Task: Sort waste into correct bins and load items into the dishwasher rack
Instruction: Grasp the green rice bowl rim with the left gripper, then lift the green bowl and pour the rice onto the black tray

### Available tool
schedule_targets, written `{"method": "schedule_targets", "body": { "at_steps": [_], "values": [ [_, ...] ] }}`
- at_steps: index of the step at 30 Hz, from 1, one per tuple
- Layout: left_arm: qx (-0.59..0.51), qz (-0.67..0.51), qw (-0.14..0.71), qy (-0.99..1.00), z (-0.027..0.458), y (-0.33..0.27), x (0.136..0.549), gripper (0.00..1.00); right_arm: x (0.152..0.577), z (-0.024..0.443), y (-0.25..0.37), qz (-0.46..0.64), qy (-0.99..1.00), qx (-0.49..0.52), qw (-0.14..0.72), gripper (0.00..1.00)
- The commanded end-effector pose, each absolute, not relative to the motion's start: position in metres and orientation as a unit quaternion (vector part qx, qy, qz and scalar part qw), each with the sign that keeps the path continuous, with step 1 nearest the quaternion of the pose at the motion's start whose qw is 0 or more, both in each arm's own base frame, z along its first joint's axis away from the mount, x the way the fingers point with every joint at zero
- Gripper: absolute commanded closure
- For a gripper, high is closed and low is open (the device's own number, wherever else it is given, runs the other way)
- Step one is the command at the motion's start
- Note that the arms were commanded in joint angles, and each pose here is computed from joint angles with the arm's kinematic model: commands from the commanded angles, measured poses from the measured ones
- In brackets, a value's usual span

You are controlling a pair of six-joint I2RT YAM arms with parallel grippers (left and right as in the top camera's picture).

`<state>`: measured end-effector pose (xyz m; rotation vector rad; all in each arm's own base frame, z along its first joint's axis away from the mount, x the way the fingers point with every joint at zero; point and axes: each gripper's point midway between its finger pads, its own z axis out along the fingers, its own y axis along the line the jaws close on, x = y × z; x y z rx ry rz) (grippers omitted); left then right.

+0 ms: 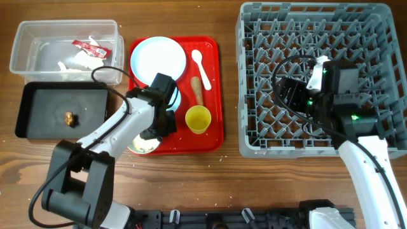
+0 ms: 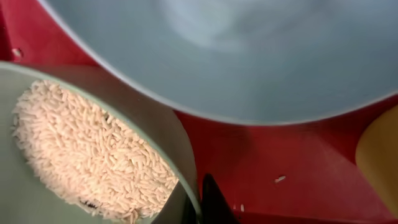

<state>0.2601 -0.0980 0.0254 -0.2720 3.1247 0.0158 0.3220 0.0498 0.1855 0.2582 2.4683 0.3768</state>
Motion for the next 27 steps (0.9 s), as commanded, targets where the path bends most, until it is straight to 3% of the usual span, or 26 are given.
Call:
{"method": "schedule_targets", "body": {
  "at_steps": [1, 8, 13, 21, 27],
  "values": [
    [-0.09, -0.011, -0.004, 0.996, 0.047, -0.105, 0.264, 0.96, 0.326, 0.189, 0.047, 0.132, 0.934, 0.092, 0.319, 0.0],
    [-0.045, -0.08, 0.029, 0.995, 0.122, -0.12, 0.272, 0.96, 0.327, 0.19, 0.047, 0.133, 0.933, 0.091, 0.322, 0.01],
    [-0.084, -0.125, 0.076, 0.986, 0.151, -0.087, 0.285, 0.96, 0.328, 0.19, 0.047, 0.133, 0.933, 0.091, 0.323, 0.0],
    [-0.174, -0.204, 0.168, 0.949, 0.158, 0.0, 0.345, 0.96, 0.329, 0.191, 0.047, 0.133, 0.931, 0.091, 0.327, 0.0],
    [-0.241, -0.347, 0.189, 0.886, 0.137, 0.059, 0.374, 0.96, 0.328, 0.19, 0.046, 0.127, 0.933, 0.08, 0.326, 0.0]
  ]
}}
